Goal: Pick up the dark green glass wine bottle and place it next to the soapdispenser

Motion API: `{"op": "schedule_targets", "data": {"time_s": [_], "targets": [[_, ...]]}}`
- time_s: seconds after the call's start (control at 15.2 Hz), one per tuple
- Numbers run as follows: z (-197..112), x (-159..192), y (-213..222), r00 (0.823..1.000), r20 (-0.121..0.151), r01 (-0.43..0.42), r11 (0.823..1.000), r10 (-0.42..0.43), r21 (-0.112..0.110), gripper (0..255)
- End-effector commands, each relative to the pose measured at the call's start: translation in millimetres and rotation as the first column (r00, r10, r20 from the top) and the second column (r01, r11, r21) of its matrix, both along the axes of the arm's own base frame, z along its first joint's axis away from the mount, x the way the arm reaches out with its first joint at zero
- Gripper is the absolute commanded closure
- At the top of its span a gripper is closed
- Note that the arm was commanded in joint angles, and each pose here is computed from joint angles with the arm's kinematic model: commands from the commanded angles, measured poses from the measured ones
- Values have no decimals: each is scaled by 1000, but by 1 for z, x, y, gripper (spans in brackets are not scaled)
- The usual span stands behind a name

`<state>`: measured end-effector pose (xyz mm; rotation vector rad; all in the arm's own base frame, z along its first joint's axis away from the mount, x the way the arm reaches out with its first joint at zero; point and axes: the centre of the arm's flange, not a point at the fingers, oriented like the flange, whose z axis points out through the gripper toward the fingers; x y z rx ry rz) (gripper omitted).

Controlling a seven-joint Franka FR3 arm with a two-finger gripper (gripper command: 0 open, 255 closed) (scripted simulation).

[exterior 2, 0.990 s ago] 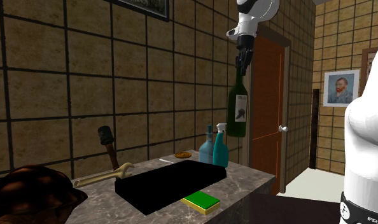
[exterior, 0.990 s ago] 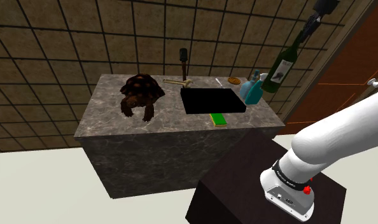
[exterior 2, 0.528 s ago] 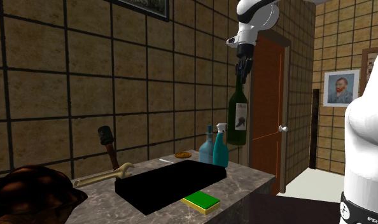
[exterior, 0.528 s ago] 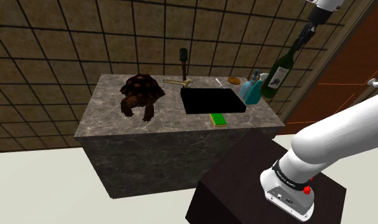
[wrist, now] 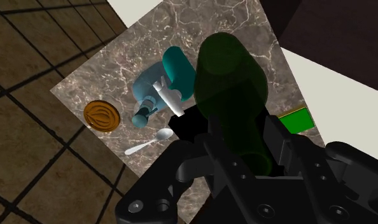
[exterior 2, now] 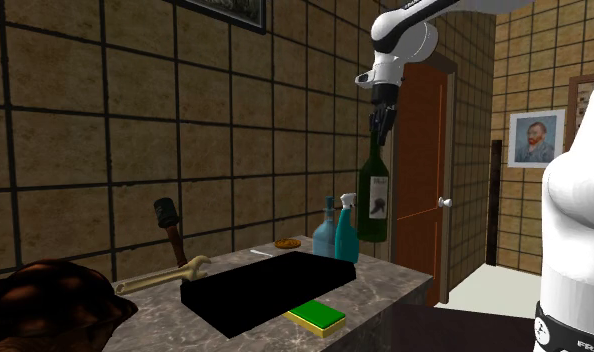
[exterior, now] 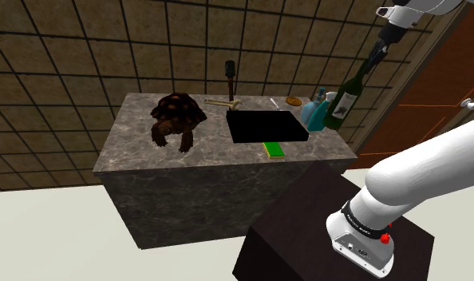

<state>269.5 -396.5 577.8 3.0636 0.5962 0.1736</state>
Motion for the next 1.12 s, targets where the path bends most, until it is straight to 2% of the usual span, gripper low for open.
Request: {"op": "schedule_targets", "data": {"time_s": [0.0, 1.06], "targets": [[-12, -1, -1, 1000, 1, 0, 1000, 0, -1, 255], [-96, -1, -1, 1000, 1, 0, 1000, 0, -1, 255]]}}
